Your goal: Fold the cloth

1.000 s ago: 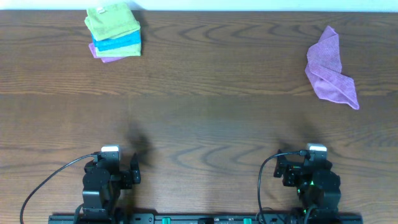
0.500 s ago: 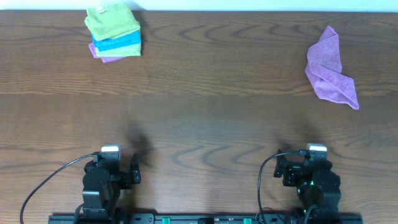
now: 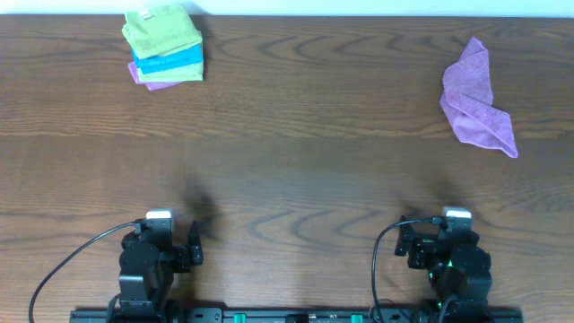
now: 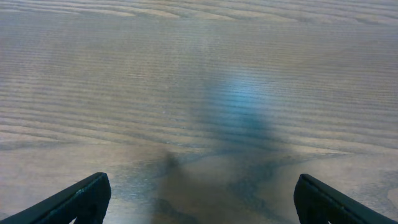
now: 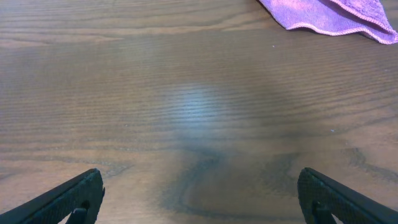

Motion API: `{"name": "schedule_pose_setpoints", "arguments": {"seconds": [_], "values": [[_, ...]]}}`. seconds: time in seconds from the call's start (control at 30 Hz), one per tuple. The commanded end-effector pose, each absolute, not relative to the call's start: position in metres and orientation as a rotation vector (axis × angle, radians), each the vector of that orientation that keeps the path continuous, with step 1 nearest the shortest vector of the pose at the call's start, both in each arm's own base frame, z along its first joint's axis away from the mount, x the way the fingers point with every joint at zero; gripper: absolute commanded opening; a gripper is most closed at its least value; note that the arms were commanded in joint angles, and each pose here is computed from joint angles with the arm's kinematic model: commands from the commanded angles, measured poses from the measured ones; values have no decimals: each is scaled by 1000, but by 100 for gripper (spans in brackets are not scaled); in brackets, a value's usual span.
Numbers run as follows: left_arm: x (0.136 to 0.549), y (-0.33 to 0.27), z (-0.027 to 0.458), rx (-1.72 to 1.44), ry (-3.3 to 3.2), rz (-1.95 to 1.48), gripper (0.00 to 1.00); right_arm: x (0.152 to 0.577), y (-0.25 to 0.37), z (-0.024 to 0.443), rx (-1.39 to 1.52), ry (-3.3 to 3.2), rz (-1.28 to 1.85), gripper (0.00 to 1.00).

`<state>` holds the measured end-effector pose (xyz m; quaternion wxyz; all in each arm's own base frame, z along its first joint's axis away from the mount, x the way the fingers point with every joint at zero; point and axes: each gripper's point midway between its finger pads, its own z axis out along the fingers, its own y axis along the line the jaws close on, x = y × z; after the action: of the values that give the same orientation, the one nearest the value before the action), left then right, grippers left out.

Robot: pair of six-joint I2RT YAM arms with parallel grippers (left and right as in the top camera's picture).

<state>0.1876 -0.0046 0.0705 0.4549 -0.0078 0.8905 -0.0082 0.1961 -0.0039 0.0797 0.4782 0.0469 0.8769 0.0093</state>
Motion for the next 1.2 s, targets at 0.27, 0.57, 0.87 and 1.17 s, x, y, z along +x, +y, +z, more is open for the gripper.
{"name": "schedule_pose_setpoints", "arguments": {"seconds": [0.27,0.57,0.87,1.17], "values": [[183,-3,62,-3,2227,6,95,200,-16,115,218,2138,2,99],[183,-2,62,-3,2227,7,95,236,-51,190,403,2287,-127,99],[183,-2,62,-3,2227,7,95,308,-87,233,561,2380,-155,99],[183,-2,62,-3,2227,7,95,365,-134,227,725,2404,-176,99]]}}
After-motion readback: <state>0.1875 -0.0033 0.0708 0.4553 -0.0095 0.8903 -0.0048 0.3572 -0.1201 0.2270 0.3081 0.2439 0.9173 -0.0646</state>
